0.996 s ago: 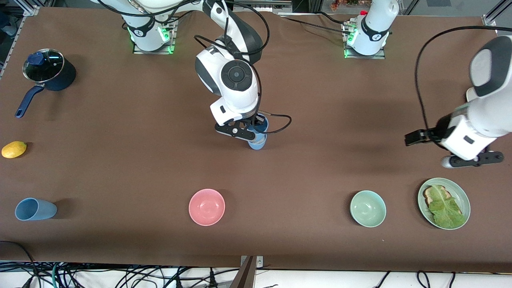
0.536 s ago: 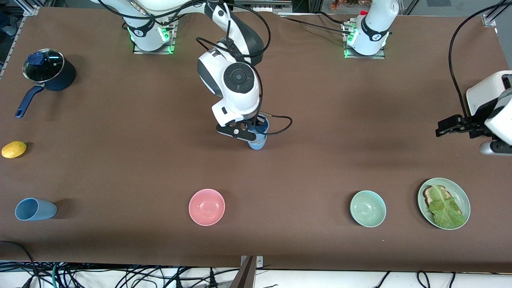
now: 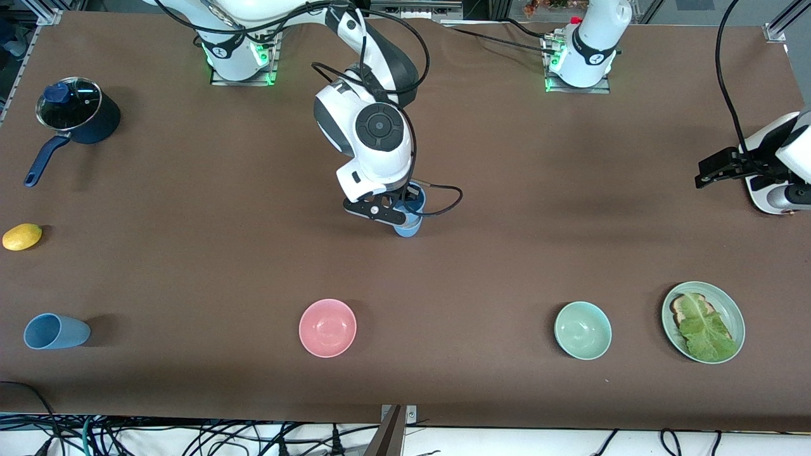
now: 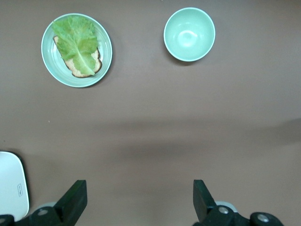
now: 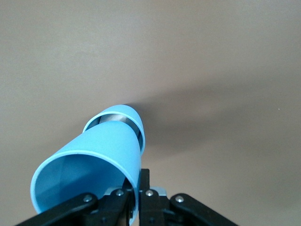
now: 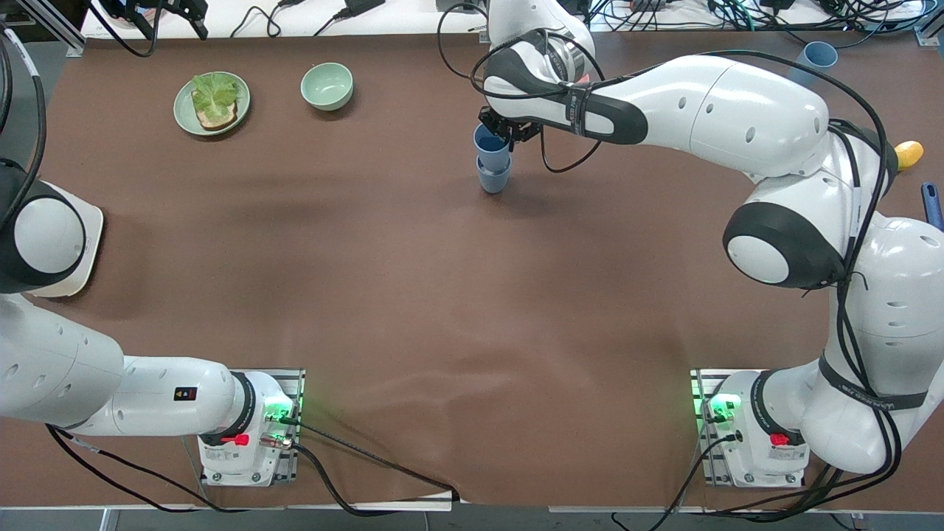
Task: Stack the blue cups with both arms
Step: 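Lower the stacked cups onto the table and open the right gripper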
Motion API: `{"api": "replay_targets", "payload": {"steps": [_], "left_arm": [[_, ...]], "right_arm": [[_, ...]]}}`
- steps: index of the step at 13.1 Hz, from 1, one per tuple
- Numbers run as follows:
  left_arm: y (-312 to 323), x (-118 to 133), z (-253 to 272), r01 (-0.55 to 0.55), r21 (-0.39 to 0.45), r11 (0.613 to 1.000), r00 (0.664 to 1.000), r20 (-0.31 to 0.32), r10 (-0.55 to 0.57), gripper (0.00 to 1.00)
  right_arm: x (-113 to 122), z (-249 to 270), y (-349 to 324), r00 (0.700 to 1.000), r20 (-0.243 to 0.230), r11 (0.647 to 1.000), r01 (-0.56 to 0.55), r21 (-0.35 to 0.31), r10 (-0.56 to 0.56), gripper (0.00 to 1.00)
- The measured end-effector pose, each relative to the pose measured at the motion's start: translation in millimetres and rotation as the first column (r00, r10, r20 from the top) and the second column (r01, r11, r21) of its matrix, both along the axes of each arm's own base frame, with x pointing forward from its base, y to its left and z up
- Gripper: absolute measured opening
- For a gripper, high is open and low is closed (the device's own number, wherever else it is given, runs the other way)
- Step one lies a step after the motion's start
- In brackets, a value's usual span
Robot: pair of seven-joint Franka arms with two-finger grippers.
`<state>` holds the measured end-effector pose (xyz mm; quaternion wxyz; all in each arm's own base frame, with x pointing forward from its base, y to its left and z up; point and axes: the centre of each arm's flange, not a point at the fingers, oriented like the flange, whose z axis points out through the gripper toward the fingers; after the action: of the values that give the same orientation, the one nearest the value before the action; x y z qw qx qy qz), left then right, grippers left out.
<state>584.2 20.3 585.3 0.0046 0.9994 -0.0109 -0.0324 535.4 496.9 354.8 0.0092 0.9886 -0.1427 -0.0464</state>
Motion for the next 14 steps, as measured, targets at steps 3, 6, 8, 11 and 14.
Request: {"api": "replay_targets", "payload": {"steps": [3, 6, 8, 11, 14], "left_arm": [[-10, -15, 5, 0.006, -0.001, 1.000, 1.000, 0.006, -0.006, 1.00], [-10, -24, 14, 0.007, -0.002, 1.000, 1.000, 0.021, -0.007, 1.00], [-7, -24, 13, 0.002, -0.002, 1.000, 1.000, 0.018, -0.002, 1.00], [-9, -24, 12, 0.005, -0.002, 1.000, 1.000, 0.017, -0.005, 1.00], [-12, -24, 11, 0.010, -0.002, 1.000, 1.000, 0.016, -0.010, 1.00]], "right_arm": [[1, -6, 1, 1.000, 0.003, 1.000, 0.001, 0.002, -0.001, 0.06], [4, -15, 1, 1.000, 0.003, 1.000, 0.004, 0.000, -0.004, 0.06], [5, -18, 0, 1.000, 0.004, 1.000, 0.006, -0.002, -0.006, 0.06], [11, -15, -4, 1.000, 0.017, 1.000, 0.016, 0.004, -0.016, 0.32], [16, -7, -5, 0.999, 0.033, 1.000, 0.018, 0.015, -0.018, 0.66]]}}
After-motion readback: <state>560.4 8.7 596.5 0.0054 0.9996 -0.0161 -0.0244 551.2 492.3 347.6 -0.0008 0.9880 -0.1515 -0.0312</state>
